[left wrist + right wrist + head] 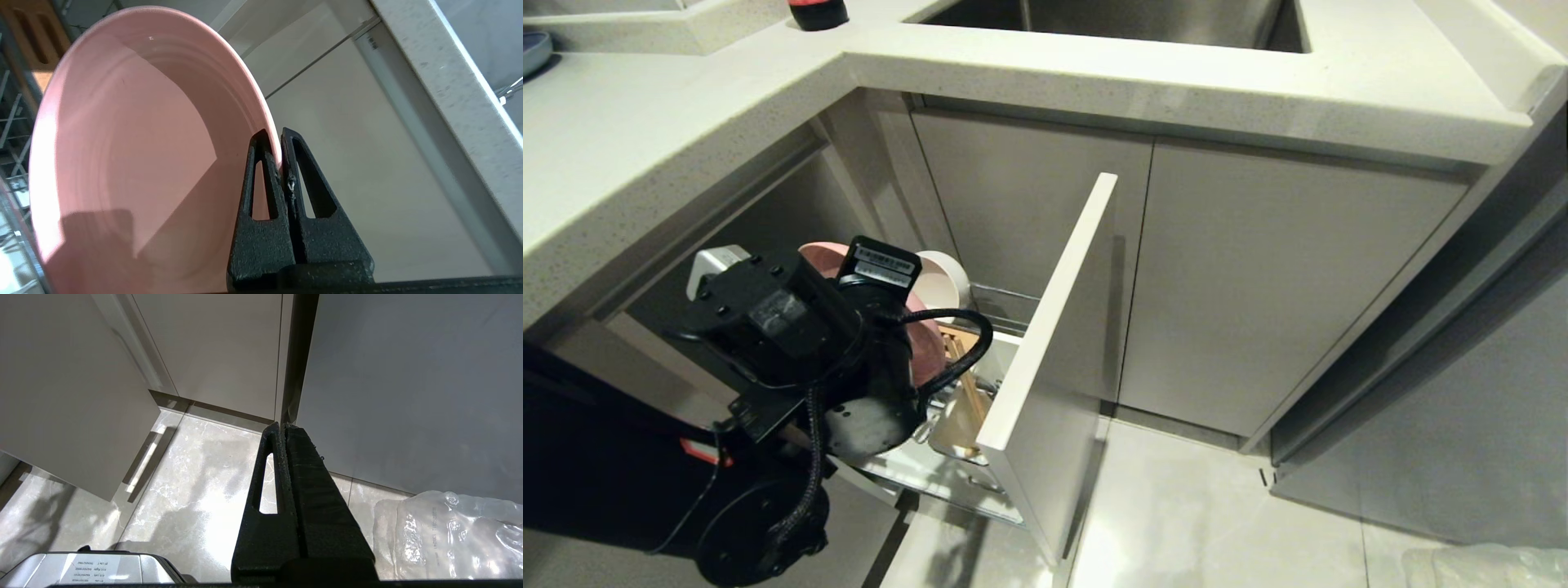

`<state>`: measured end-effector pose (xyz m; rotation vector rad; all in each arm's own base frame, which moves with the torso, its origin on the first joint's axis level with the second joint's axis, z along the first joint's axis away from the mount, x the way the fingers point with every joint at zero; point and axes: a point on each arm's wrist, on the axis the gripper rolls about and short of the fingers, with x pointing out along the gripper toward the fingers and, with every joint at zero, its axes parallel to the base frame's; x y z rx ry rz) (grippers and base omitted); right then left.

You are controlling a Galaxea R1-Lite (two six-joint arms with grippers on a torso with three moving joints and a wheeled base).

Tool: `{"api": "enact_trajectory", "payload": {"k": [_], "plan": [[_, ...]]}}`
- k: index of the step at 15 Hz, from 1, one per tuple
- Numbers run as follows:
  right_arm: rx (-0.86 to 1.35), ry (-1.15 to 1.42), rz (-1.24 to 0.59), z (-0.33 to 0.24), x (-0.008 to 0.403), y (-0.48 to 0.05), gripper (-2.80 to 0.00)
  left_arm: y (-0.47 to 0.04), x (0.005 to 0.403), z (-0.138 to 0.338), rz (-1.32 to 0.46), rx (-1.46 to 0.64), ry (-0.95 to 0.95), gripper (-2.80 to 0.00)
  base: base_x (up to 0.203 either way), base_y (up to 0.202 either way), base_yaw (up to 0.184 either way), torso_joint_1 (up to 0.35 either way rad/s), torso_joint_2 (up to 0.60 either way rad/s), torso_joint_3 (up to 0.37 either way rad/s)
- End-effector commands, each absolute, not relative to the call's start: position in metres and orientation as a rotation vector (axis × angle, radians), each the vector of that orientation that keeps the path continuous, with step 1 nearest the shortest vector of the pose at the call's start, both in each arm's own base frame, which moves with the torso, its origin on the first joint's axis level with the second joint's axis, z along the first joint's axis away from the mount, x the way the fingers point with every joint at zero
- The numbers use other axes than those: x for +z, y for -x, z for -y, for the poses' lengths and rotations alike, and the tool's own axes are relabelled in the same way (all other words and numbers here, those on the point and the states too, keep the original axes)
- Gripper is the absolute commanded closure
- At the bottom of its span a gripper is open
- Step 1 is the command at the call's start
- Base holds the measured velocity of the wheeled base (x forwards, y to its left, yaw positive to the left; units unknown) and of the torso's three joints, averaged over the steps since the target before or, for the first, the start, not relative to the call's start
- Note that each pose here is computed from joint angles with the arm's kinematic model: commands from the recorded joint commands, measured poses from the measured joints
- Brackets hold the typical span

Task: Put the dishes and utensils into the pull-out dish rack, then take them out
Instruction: Pick up the plate and place it in the cupboard

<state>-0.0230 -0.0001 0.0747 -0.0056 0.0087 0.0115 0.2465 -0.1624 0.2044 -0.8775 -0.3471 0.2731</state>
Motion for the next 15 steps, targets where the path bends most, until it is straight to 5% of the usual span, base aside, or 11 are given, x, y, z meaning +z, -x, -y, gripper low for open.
{"api": "enact_trajectory", "payload": {"k": [1,15], "plan": [[0.012,0.006,-0.008,0.000,0.075,0.023,0.00,-0.248,0.202,0.161,0.347,0.285,0.875,0.00,0.000,0.000,0.000,0.000,0.00,0.000],[0.012,0.006,-0.009,0.000,0.075,0.023,0.00,-0.269,0.166,0.170,0.270,0.324,0.778,0.00,0.000,0.000,0.000,0.000,0.00,0.000]]}}
